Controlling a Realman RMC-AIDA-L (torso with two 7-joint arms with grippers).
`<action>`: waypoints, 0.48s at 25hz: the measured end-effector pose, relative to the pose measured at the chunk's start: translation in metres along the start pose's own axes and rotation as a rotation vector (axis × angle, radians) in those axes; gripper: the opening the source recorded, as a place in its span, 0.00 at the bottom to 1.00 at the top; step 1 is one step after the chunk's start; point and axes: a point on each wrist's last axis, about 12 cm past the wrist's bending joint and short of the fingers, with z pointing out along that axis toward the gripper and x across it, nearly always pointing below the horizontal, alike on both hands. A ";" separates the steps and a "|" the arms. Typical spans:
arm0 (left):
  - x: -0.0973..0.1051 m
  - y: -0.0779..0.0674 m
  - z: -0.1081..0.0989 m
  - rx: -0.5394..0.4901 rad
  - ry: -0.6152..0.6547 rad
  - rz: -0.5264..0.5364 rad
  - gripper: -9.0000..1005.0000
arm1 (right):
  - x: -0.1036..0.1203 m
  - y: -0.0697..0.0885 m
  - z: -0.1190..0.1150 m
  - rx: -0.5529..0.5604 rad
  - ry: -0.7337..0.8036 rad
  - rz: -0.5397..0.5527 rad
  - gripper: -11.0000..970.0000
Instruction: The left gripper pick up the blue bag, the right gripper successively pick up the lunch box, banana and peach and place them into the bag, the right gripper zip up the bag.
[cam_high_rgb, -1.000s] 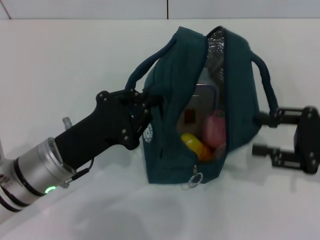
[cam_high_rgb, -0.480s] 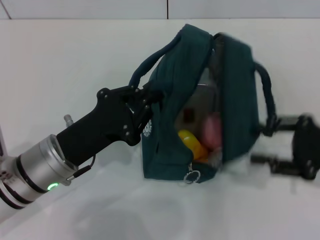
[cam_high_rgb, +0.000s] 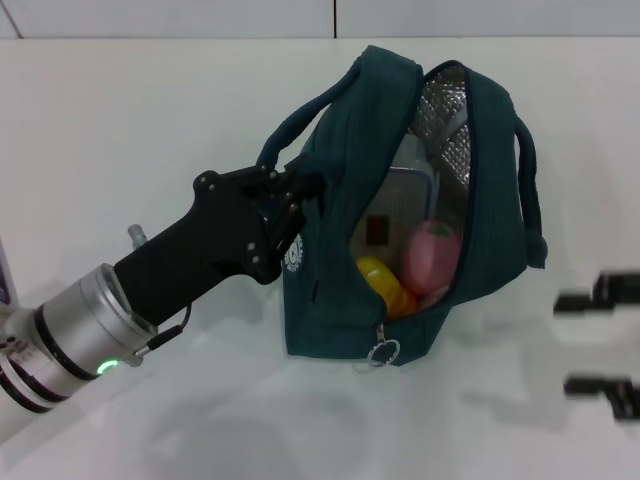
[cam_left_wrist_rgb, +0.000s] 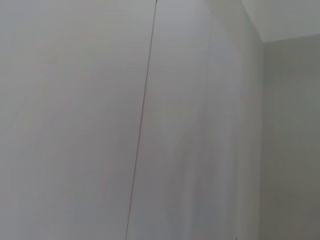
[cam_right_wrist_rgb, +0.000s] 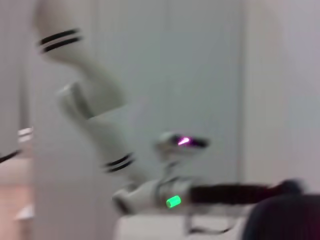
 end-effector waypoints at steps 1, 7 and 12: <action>0.000 0.000 0.000 0.000 0.000 0.000 0.10 | 0.001 0.001 0.000 -0.024 0.019 0.012 0.58; 0.000 0.000 0.005 0.007 -0.002 -0.005 0.10 | 0.021 -0.007 0.028 -0.047 0.113 0.110 0.58; 0.001 -0.001 0.007 0.017 0.000 -0.006 0.10 | 0.038 -0.027 0.066 -0.030 0.151 0.233 0.58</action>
